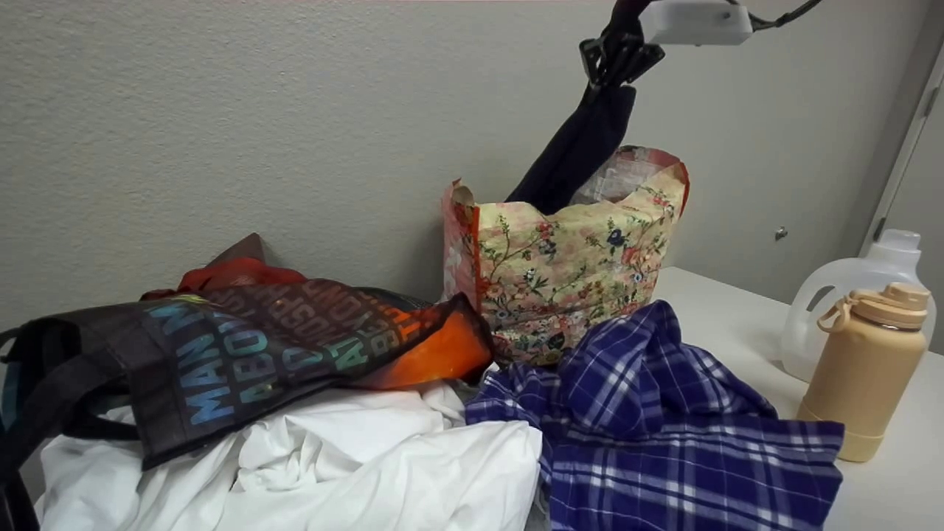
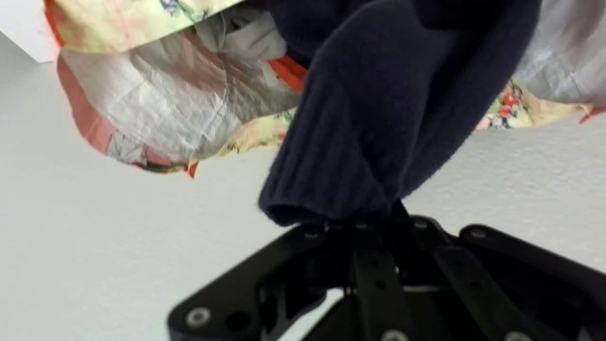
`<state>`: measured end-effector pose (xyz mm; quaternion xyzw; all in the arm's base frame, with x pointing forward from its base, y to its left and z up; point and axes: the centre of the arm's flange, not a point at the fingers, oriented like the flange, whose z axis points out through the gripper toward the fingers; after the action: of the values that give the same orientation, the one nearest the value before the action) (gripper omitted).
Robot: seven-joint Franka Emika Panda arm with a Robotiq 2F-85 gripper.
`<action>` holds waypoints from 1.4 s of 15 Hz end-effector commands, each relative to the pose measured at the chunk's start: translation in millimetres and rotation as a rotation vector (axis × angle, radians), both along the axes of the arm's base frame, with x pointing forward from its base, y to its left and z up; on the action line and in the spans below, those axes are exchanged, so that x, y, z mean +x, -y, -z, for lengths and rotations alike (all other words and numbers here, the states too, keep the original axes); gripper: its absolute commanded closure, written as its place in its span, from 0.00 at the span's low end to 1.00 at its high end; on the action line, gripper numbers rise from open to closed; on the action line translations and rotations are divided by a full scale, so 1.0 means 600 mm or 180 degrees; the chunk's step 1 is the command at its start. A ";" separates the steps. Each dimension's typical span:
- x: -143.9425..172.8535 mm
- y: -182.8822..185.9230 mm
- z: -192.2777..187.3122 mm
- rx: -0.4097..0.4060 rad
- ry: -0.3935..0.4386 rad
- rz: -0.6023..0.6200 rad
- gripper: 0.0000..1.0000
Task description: Unpack the bag
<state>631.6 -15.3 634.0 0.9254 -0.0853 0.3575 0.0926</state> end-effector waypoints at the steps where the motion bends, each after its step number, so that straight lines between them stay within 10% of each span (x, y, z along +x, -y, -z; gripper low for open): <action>1: -0.038 0.014 -0.128 0.0108 0.0196 -0.0107 0.93; 14: -0.338 0.094 -0.379 -0.0058 -0.0665 0.0504 0.93; 21: -0.433 0.109 -0.309 0.0222 -0.1800 0.0335 0.93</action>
<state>378.6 -76.6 845.2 0.9723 -0.1467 0.1390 0.1172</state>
